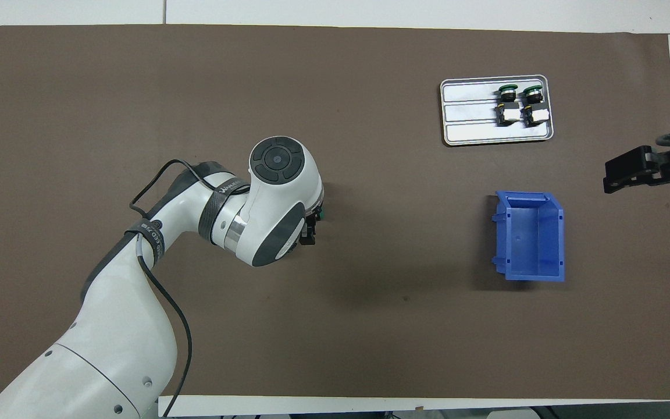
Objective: Place and press button with both arms
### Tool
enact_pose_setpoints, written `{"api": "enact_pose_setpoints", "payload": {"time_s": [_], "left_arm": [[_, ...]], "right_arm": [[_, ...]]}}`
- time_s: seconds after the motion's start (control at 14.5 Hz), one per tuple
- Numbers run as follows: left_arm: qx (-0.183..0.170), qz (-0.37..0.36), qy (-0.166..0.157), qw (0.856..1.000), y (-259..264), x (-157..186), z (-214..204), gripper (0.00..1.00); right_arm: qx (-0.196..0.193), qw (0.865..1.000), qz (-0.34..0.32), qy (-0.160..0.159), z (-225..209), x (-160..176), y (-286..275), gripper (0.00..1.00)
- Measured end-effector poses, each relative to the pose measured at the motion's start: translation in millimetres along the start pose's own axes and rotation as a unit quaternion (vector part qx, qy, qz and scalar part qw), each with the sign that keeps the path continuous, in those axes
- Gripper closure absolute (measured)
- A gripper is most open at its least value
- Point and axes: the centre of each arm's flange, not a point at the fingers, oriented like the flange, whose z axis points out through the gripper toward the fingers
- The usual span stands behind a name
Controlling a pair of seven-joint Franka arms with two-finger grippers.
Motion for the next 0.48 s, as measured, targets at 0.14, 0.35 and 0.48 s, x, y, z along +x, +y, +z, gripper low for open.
{"api": "enact_pose_setpoints", "payload": {"time_s": [0.14,0.35,0.48], "left_arm": [[-0.001,-0.001,-0.001,1.000,0.3,0.2,0.2,0.26],[-0.003,-0.001,-0.002,1.000,0.9,0.1,-0.3,0.48],[-0.004,-0.001,-0.002,1.000,0.9,0.0,-0.4,0.66]], "right_arm": [[0.000,1.000,0.000,0.000,0.0,0.0,0.0,0.00],[0.000,1.000,0.000,0.000,0.0,0.0,0.0,0.00],[0.000,1.000,0.000,0.000,0.0,0.0,0.0,0.00]]}}
